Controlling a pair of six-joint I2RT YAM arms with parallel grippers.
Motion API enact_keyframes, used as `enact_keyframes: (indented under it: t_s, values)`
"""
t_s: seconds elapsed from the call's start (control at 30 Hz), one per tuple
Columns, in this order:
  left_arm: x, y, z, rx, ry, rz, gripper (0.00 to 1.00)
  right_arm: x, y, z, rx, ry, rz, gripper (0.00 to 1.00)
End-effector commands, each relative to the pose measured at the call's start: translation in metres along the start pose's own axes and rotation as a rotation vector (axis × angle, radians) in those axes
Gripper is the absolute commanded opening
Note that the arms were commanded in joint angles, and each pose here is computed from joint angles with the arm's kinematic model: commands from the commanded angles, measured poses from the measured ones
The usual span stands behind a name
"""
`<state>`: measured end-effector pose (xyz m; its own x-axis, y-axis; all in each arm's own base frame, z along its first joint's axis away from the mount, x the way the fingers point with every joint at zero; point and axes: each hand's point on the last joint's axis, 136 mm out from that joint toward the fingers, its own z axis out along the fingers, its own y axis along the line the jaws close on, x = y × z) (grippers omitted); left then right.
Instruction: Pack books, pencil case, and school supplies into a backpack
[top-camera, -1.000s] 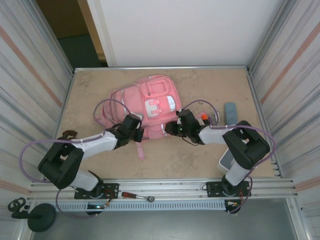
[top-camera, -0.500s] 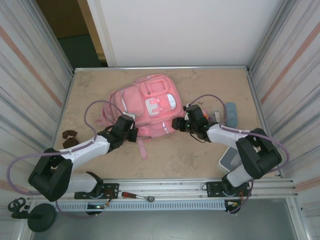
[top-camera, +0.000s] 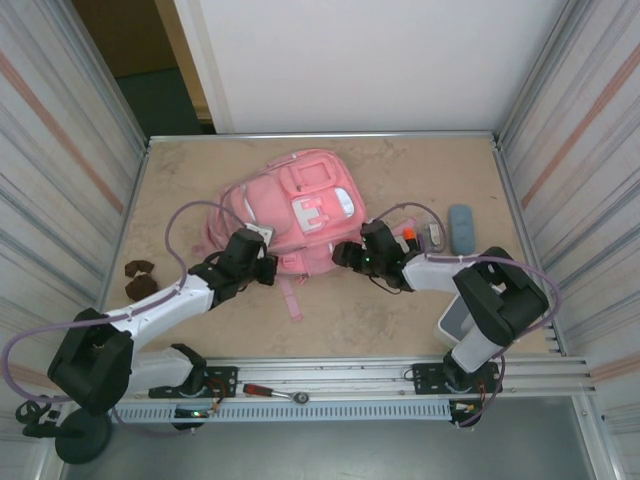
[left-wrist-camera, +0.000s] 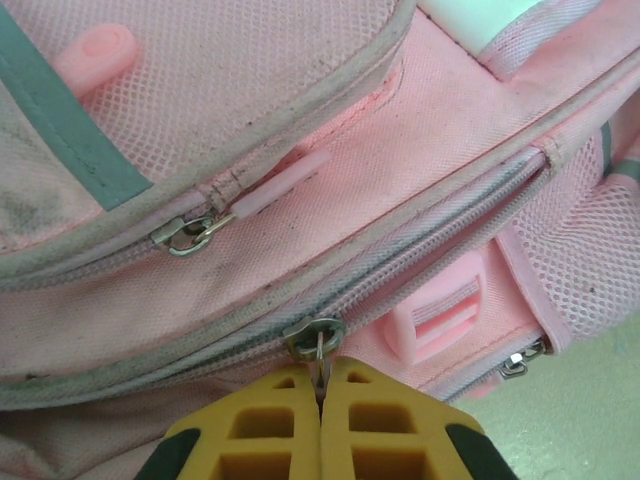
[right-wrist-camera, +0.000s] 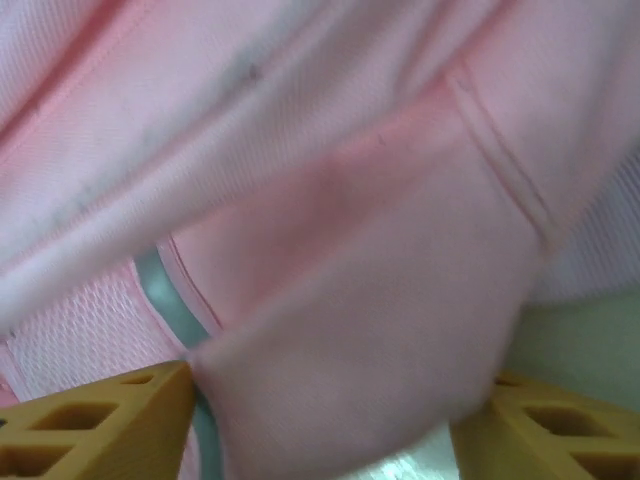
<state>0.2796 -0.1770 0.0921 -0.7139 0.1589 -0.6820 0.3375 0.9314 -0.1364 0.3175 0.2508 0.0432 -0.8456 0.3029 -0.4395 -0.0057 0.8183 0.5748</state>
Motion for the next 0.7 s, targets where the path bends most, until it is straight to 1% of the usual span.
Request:
enact_keyframes:
  t_s: [0.0,0.07,0.17,0.2,0.27,0.37,0.43,0.5,0.57,0.63,0.67]
  values:
    - [0.0,0.003,-0.011,-0.022,-0.001,0.031,0.0,-0.028,-0.001,0.001,0.022,-0.091,-0.013,0.37]
    - [0.0,0.014,-0.015,-0.08,0.004,0.042,0.0,-0.041,-0.013,-0.006,0.069,-0.121,-0.038,0.26]
    - [0.001,0.035,-0.018,-0.195,0.008,0.054,0.0,-0.059,-0.027,-0.015,0.133,-0.153,-0.075,0.14]
    - [0.001,0.04,-0.019,-0.218,0.013,0.052,0.0,-0.068,-0.029,-0.018,0.143,-0.162,-0.084,0.11]
    - [0.0,0.045,-0.019,-0.241,0.016,0.045,0.0,-0.081,-0.031,-0.022,0.16,-0.172,-0.105,0.09]
    - [-0.001,0.044,-0.017,-0.236,0.017,0.044,0.0,-0.098,-0.03,-0.023,0.178,-0.151,-0.146,0.09]
    - [-0.002,0.036,-0.014,-0.194,0.025,0.046,0.0,-0.11,-0.028,-0.019,0.184,-0.143,-0.173,0.09]
    - [-0.004,0.016,-0.01,-0.092,0.019,0.046,0.0,-0.124,-0.028,-0.016,0.187,-0.127,-0.184,0.13]
    - [-0.012,-0.009,-0.009,0.035,-0.016,0.019,0.0,-0.138,-0.023,-0.017,0.174,-0.119,-0.188,0.17]
    - [-0.022,-0.03,-0.009,0.138,-0.054,-0.018,0.0,-0.146,-0.015,-0.024,0.155,-0.117,-0.192,0.23]
    - [-0.026,-0.04,-0.01,0.177,-0.068,-0.028,0.0,-0.147,-0.009,-0.029,0.137,-0.119,-0.196,0.29]
